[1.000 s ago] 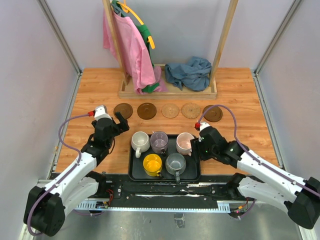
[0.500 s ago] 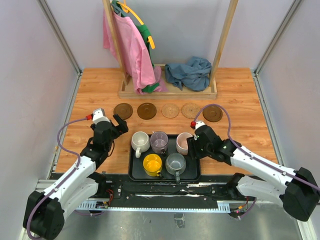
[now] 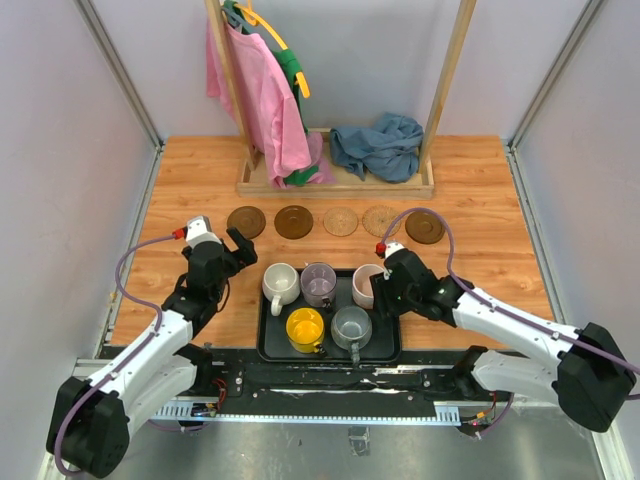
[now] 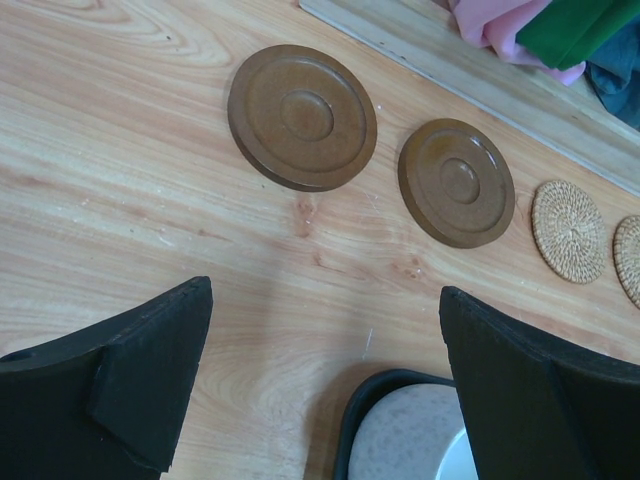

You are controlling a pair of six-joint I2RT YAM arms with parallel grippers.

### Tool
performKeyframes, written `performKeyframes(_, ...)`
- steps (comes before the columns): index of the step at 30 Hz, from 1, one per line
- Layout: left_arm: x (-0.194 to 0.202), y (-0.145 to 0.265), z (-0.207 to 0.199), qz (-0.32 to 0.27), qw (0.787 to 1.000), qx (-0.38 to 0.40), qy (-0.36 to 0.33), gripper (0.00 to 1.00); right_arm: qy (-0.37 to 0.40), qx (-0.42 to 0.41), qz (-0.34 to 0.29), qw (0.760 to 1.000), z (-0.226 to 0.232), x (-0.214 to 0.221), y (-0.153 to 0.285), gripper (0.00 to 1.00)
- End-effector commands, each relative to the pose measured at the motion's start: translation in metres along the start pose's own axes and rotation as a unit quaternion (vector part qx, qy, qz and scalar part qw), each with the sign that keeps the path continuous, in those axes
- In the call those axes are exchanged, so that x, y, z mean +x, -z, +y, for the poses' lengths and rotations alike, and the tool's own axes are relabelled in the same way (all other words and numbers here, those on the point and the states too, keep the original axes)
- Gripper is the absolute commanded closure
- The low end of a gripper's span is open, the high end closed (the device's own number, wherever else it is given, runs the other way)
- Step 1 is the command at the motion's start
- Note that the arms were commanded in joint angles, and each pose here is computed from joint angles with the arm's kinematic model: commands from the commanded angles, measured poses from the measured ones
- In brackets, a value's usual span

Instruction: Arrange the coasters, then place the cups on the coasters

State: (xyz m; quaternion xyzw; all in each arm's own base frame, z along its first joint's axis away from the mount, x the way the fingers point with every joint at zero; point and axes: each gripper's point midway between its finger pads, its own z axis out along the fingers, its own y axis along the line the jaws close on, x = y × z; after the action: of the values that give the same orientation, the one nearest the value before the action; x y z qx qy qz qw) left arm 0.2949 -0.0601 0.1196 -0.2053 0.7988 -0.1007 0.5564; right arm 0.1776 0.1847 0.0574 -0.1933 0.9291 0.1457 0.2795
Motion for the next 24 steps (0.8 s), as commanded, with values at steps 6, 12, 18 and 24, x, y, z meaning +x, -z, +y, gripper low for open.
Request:
performKeyframes(6,0.0026,-0.0030,-0.0009,-0.003,1.000,0.001,0.006,0.00,0.012,0.002,0.000,1.000,0.0003,0.0023,-0.0049,0.55)
performKeyframes(12,0.0043,-0.0037,-0.0005,-0.001,1.000,0.000,0.007,0.00,0.014,0.007,0.010,1.000,-0.0014,0.0057,-0.0079,0.62)
performKeyframes(18,0.0072,-0.0043,0.0013,0.002,1.000,-0.002,0.007,0.00,0.015,0.016,0.018,1.000,-0.0034,0.0062,-0.0115,0.66)
performKeyframes(24,0.0082,-0.0046,0.0021,0.003,1.000,-0.004,0.004,0.00,0.015,0.018,0.019,1.000,-0.0035,0.0056,-0.0129,0.75)
